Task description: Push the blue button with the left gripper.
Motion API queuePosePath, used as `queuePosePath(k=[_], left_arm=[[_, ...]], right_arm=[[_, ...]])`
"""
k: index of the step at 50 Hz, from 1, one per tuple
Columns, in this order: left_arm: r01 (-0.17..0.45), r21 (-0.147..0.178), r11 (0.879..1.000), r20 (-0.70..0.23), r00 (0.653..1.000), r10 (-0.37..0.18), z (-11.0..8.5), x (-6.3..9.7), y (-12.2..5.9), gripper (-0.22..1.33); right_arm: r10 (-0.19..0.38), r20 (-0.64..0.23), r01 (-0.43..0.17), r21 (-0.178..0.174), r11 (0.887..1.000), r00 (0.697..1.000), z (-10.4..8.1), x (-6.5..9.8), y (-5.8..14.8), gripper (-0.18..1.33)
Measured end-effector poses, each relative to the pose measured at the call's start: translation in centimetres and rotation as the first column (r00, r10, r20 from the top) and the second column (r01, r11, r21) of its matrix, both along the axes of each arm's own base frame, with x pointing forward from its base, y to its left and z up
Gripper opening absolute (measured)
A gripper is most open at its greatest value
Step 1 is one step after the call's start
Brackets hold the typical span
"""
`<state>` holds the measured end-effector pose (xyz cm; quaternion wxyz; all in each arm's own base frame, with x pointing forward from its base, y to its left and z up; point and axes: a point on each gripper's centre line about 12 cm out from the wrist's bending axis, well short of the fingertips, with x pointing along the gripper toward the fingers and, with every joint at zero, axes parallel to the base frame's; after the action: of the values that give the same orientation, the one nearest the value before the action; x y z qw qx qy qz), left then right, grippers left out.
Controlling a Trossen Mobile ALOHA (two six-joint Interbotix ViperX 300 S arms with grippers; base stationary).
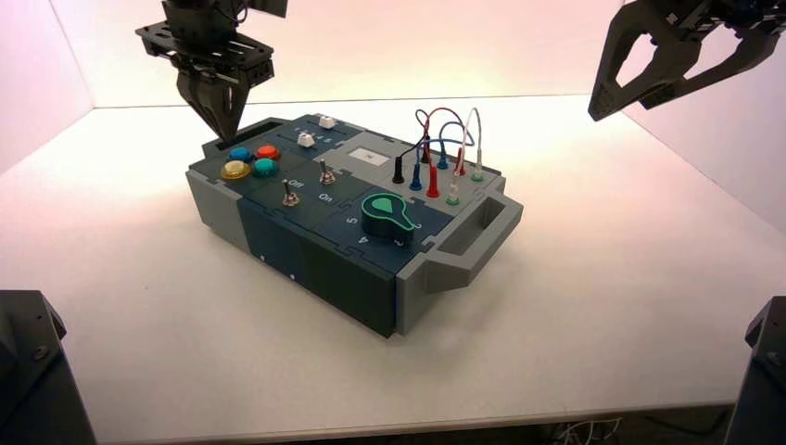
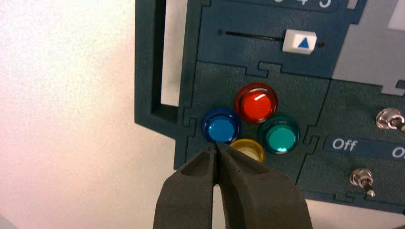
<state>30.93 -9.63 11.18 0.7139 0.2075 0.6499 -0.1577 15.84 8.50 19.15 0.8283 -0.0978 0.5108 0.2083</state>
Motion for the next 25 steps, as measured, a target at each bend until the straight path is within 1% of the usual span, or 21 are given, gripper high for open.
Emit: queuePosePath(k=[8,25], left_arm=[[-0.002,-0.002,1.0,-0.007,1.0,0.002,-0.5,0.3,-0.2,-0.15],[0.0,0.012,1.0,-0.045,0.999,0.0,-2.0,0.6,-0.2,-0.15]], right_arm=[[-0.001,0.002,0.001,0.0,1.0,1.0,0.0,0.0,0.0,1.33],[-0.002,0.0,0.002,-0.001,1.0,1.0,0.0,0.0,0.0,1.33]])
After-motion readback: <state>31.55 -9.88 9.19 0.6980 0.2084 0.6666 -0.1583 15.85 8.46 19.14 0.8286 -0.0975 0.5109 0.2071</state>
